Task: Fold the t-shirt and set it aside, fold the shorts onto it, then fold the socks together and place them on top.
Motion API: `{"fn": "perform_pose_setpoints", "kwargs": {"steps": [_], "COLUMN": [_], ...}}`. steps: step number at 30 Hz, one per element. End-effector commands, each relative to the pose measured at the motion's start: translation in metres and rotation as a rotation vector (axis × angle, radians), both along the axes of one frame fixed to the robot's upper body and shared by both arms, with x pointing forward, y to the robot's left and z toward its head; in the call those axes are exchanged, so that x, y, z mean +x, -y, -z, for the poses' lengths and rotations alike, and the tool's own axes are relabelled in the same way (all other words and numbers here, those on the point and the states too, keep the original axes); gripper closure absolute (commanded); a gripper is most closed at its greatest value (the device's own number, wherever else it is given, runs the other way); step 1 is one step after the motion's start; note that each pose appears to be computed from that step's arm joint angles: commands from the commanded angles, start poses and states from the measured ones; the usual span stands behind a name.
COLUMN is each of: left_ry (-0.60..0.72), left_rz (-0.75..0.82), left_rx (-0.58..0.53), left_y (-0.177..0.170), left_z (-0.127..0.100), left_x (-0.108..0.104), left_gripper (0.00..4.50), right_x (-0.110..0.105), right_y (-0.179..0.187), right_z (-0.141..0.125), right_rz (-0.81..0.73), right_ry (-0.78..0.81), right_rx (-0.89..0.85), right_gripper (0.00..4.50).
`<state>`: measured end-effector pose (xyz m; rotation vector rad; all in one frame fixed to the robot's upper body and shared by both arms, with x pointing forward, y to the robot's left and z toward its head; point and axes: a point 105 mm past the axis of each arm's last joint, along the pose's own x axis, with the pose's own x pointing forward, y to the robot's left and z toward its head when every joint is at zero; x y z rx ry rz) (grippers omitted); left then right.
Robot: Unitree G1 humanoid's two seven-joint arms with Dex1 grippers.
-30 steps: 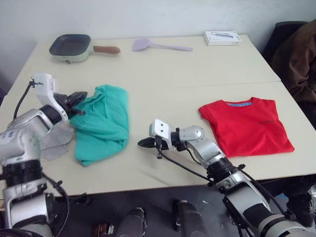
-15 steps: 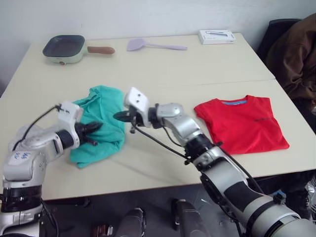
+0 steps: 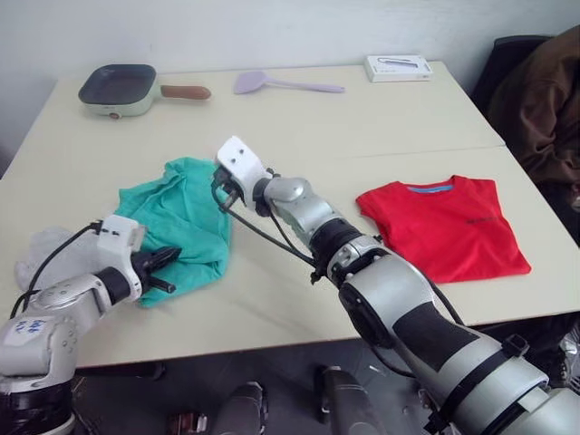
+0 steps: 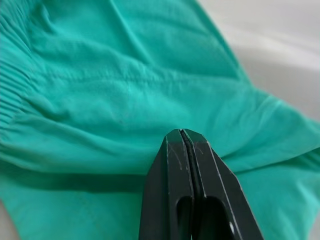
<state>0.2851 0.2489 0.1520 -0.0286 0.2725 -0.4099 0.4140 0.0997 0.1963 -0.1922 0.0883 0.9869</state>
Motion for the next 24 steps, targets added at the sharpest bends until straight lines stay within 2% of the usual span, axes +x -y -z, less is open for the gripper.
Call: {"fn": "perform_pose_setpoints", "kwargs": {"steps": [1, 3, 7, 12, 14, 23, 24], "left_ry": [0.087, 0.096, 0.125, 0.155, 0.16, 0.188, 0.188], "left_rz": [0.075, 0.112, 0.12, 0.108, 0.112, 0.125, 0.129], "left_rx": [0.027, 0.06, 0.077, 0.106, 0.111, 0.114, 0.113], "left_y": [0.001, 0.0, -0.009, -0.013, -0.011, -0.007, -0.006], "left_z": [-0.027, -0.031, -0.039, -0.043, -0.043, -0.048, -0.049], "left_x": [-0.017, -0.026, -0.033, -0.03, -0.028, -0.022, -0.022], "left_gripper": [3.92, 3.32, 1.99, 0.42, 0.03, 0.03, 0.0], "right_x": [-0.014, -0.017, -0.018, -0.018, -0.018, -0.047, -0.05], "right_y": [-0.01, -0.005, 0.006, 0.004, 0.0, -0.035, -0.038], "right_z": [-0.009, 0.006, 0.033, 0.038, 0.036, 0.055, 0.056], "right_rz": [-0.119, -0.133, -0.11, -0.066, -0.054, -0.116, -0.122], "right_ry": [-0.172, -0.282, -0.372, -0.434, -0.424, -0.537, -0.552], "right_rx": [0.105, 0.104, 0.069, 0.132, 0.146, 0.147, 0.151], "right_gripper": [3.91, 3.26, 1.8, 0.03, 0.0, 0.0, 0.18]}}
